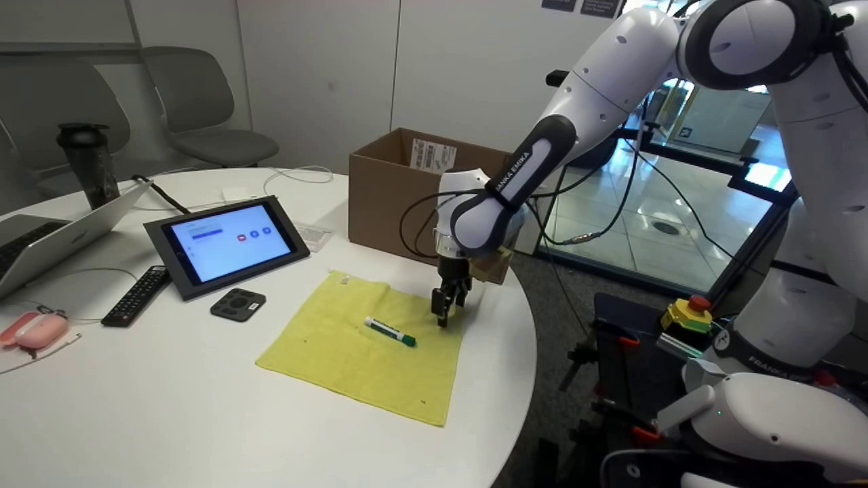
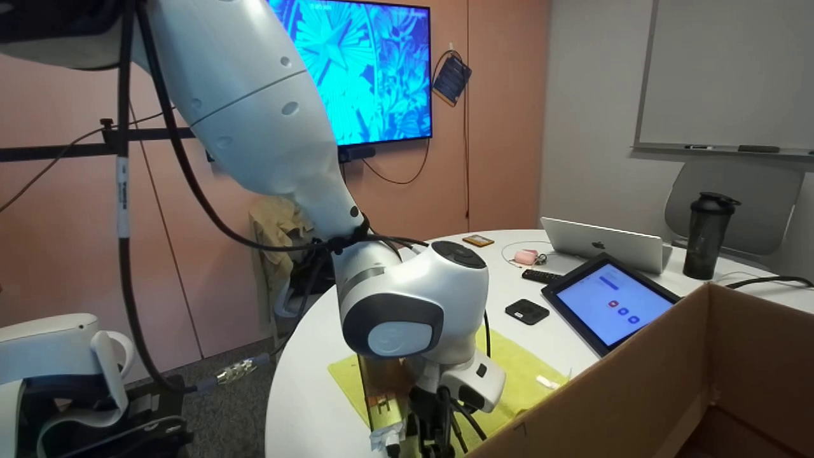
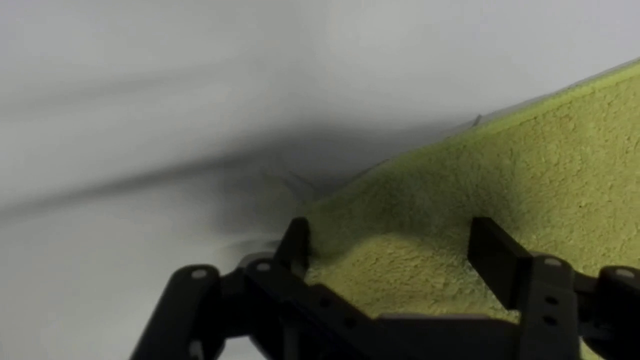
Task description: Put the marker on the cloth and wrap it, then put it in the box
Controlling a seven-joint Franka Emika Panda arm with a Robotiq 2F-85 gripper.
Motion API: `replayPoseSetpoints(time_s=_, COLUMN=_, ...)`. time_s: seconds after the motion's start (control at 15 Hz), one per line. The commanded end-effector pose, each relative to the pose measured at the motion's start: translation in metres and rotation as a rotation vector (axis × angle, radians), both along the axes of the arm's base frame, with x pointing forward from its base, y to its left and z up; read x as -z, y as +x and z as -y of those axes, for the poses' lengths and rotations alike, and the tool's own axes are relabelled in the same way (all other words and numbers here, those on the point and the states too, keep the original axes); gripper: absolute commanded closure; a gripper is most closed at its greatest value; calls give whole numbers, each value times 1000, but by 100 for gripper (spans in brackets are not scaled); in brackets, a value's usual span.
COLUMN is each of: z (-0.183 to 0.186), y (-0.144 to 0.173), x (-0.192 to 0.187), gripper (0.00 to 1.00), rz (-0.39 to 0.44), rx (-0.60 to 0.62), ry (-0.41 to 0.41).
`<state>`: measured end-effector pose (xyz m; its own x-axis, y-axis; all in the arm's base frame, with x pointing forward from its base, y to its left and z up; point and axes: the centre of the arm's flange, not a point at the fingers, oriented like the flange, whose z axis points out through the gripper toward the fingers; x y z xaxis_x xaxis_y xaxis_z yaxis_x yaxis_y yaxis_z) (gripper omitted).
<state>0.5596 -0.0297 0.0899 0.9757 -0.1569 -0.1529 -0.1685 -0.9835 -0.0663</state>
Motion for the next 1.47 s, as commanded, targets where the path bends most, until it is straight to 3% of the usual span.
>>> replayPoseSetpoints(time_s=0.0, z=-11, y=10, x=-2, gripper=47, rz=-9, rx=-43, ry=21)
replayPoseSetpoints(time_s=0.47, z=-37, y=15, x=-25, gripper=98, rz=-11, rx=-112, ry=18)
replayPoseSetpoints(time_s=1.0, z=-73, y=11, x=-65, gripper=99, rz=3, rx=-228, ry=-11)
replayPoseSetpoints(time_s=1.4, z=-144, y=0, x=-90, gripper=99, rz=5, rx=-364, ry=-29)
